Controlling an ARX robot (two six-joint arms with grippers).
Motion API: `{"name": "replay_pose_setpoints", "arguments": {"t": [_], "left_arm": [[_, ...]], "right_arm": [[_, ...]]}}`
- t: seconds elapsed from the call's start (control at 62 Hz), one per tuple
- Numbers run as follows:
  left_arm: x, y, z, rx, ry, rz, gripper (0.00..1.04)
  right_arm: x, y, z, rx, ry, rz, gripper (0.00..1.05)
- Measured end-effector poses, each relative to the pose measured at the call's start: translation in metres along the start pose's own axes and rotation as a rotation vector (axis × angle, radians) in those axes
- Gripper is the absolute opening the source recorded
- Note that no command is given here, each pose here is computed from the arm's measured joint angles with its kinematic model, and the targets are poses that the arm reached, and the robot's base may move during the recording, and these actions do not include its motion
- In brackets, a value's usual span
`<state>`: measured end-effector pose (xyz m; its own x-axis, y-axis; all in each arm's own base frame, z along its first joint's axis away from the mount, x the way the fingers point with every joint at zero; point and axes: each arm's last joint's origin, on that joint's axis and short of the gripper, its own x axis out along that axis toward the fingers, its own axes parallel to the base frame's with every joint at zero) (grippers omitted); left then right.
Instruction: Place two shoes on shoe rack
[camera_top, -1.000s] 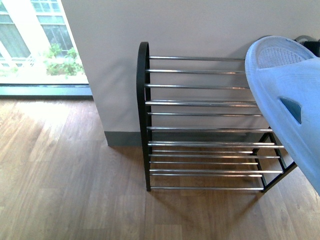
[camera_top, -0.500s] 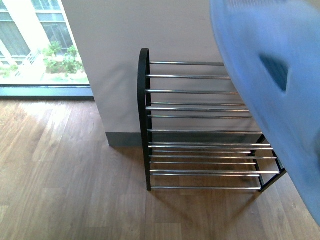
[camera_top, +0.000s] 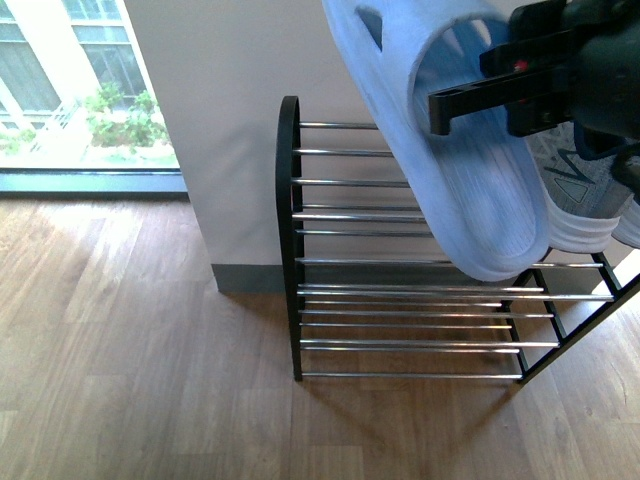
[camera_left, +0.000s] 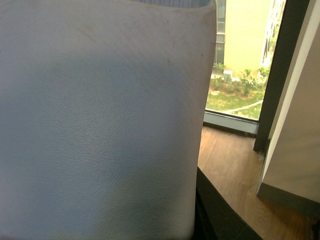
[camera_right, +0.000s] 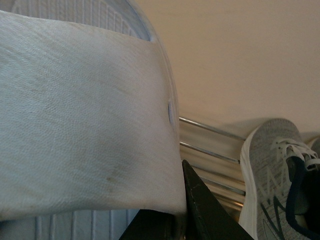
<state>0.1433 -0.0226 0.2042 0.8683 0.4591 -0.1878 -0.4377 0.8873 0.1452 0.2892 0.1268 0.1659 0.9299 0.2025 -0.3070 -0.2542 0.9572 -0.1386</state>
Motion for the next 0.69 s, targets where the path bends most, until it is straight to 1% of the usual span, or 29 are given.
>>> {"name": "replay_pose_setpoints", "arguments": {"t": [0.161,0.307,0.436,0.581,0.694], "left_arm": [[0.0,0.0,0.0,0.0,0.0,0.001,0.02],[0.0,0.0,0.0,0.0,0.0,0.001,0.02],[0.0,0.0,0.0,0.0,0.0,0.0,0.02],[0.0,0.0,0.0,0.0,0.0,0.0,0.02],[0.0,0.0,0.0,0.0,0.0,0.001,0.02]], "right_arm": [[0.041,-0.003,-0.006,-0.034,0.069,-0.061,0.01],[0.078,-0.015,-0.014,-0.069,0.145,-0.146,0.01],[0.103,-0.024,-0.02,-0.096,0.19,-0.199,0.01],[0.125,-0.034,-0.032,-0.106,0.271,-0.251,0.01],[0.141,-0.043,-0.049,-0.113,0.33,-0.303,0.01]]}}
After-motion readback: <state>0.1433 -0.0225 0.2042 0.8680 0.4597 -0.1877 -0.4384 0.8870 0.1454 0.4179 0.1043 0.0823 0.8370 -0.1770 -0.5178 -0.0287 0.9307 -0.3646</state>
